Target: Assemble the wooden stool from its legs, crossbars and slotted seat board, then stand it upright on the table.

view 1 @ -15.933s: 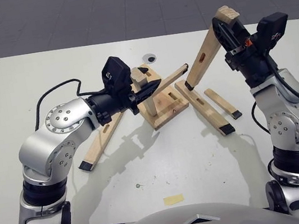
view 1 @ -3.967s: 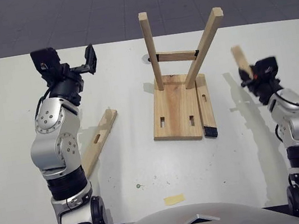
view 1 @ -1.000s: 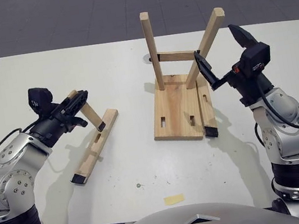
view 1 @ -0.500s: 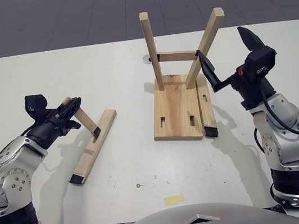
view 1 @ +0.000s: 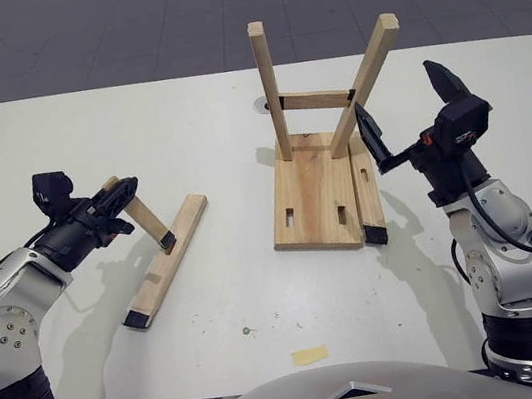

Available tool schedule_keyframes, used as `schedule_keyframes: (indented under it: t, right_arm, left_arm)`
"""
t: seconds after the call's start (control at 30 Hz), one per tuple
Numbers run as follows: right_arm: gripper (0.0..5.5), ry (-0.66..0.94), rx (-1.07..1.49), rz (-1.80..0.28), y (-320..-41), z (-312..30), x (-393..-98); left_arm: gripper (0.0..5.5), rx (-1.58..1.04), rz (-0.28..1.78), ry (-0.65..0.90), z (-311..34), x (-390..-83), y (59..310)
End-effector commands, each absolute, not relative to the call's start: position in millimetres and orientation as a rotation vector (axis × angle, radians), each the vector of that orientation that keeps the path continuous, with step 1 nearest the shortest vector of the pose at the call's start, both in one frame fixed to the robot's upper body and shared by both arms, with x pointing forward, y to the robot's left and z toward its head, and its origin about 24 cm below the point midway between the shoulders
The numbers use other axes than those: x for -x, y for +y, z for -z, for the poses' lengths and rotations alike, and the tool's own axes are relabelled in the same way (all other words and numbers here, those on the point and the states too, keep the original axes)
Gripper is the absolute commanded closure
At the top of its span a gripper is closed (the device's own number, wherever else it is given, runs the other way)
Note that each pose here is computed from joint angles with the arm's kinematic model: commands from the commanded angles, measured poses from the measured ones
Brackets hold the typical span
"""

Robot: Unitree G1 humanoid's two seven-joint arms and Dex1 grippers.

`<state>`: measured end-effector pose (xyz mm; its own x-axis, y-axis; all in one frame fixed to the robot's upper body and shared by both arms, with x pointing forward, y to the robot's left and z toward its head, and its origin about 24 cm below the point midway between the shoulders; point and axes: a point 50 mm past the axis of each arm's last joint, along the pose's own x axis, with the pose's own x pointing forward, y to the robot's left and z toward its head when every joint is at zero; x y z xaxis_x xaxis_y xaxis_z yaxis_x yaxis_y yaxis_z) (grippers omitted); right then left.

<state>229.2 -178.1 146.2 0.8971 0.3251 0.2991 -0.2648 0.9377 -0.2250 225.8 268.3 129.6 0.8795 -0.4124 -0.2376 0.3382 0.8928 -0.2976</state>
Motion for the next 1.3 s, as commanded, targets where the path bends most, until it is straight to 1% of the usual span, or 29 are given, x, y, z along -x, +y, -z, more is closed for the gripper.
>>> schedule_keyframes:
  t: [0.03, 0.27, 0.53, 0.7, 0.83, 0.93, 1.0, 1.17, 1.23, 1.3]
  right_arm:
    - [0.10, -0.333, 0.201, -0.306, -179.6, -146.9, -228.9]
    - [0.10, -0.327, 0.219, -0.320, -178.9, -147.2, -230.7]
    - [0.10, -0.335, 0.222, -0.347, -170.7, -147.1, -230.2]
    - [0.10, -0.335, 0.219, -0.364, -169.5, -146.8, -233.0]
    - [0.10, -0.338, 0.217, -0.363, -168.7, -147.4, -233.0]
    - [0.10, -0.336, 0.219, -0.361, -167.9, -146.9, -232.0]
    - [0.10, -0.337, 0.222, -0.360, -167.4, -147.1, -231.5]
    - [0.10, -0.342, 0.219, -0.387, -165.4, -148.0, -238.4]
    - [0.10, -0.349, 0.215, -0.397, -163.6, -150.3, -239.7]
    - [0.10, -0.359, 0.184, -0.426, -159.3, -155.0, -239.7]
  left_arm:
    - [5.08, 0.208, 0.397, 0.332, -124.1, -223.0, 265.0]
    - [5.08, 0.200, 0.377, 0.348, -112.1, -221.4, 255.6]
    - [5.08, 0.170, 0.342, 0.281, -106.6, -238.2, 236.0]
    - [5.08, 0.165, 0.338, 0.257, -104.8, -245.1, 231.3]
    - [5.08, 0.143, 0.368, 0.267, -99.5, -251.0, 226.6]
    - [5.08, 0.121, 0.379, 0.261, -97.1, -260.3, 223.1]
    - [5.08, 0.120, 0.389, 0.247, -99.0, -265.5, 220.3]
    - [5.08, 0.113, 0.376, 0.202, -106.2, -267.0, 217.7]
    - [5.08, 0.113, 0.381, 0.157, -118.5, -270.8, 214.3]
    - [5.08, 0.120, 0.398, 0.090, -138.5, -275.6, 209.0]
